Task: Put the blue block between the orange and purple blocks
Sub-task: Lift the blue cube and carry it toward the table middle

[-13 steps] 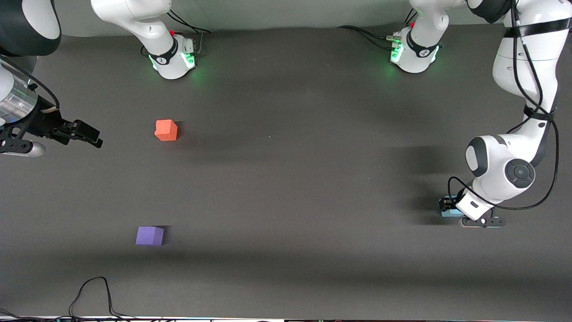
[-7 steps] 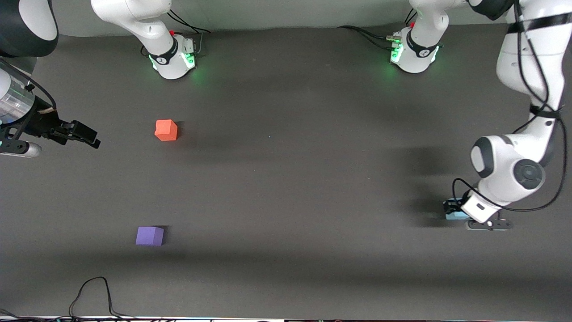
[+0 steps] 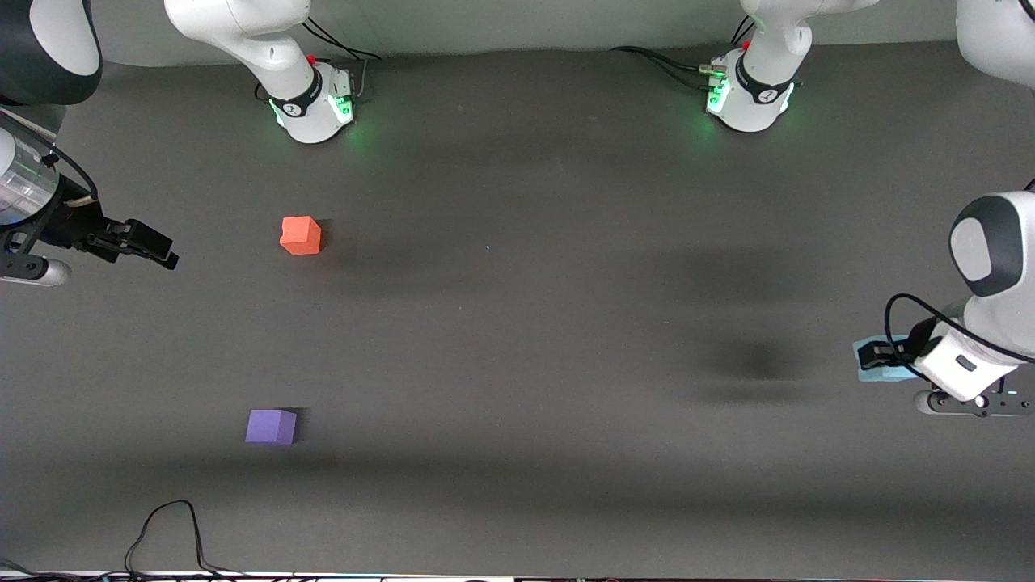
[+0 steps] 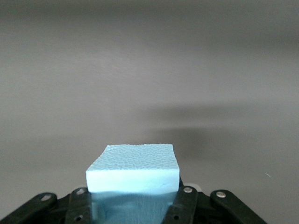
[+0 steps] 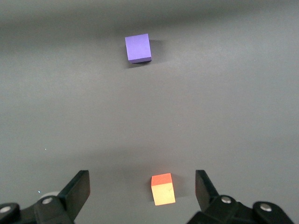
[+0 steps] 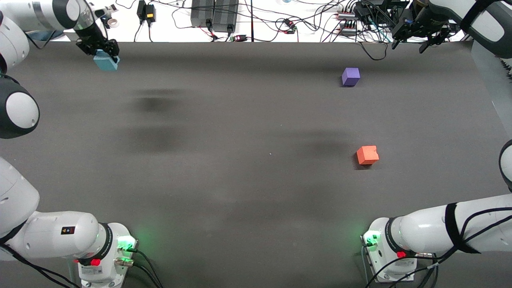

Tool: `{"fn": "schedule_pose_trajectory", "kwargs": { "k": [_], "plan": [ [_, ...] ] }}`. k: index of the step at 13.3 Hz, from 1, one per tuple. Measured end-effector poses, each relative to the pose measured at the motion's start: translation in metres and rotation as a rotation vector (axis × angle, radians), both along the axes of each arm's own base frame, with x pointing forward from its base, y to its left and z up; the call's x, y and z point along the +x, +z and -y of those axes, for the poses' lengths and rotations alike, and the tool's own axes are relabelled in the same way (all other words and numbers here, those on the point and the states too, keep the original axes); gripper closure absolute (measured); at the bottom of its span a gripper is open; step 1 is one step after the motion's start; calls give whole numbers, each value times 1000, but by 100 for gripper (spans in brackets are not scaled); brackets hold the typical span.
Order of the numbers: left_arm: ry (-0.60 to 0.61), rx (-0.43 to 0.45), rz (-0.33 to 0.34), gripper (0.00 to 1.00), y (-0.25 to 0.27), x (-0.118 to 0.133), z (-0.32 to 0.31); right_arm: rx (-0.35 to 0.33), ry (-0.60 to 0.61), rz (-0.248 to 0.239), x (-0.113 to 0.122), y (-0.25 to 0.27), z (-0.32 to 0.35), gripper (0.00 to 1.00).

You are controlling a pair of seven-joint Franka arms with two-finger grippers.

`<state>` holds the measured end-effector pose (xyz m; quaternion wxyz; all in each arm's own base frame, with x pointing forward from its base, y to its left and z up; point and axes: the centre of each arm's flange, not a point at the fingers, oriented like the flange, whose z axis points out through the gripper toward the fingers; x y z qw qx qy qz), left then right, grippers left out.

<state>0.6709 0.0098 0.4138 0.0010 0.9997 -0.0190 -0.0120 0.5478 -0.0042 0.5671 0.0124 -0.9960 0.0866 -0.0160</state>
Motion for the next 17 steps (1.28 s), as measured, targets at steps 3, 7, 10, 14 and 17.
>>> {"fn": "schedule_pose_trajectory", "kwargs": {
  "k": [3, 7, 10, 14, 17],
  "plan": [
    [25, 1, -12, 47, 12, -6, 104, 0, 0, 3, 1, -1, 0, 0],
    [120, 7, 2, 47, 16, -57, 296, -1, 4, 6, 3, -3, 0, 0],
    [181, 25, 14, 47, -2, -111, 424, -2, 7, 7, 4, -5, 0, 0],
    [183, 44, 53, 47, -49, -187, 563, -3, 33, 6, 5, -7, 1, 0],
    [137, 19, 89, 47, -116, -229, 621, -3, 32, 1, 4, -15, 6, 0]
  ]
}}
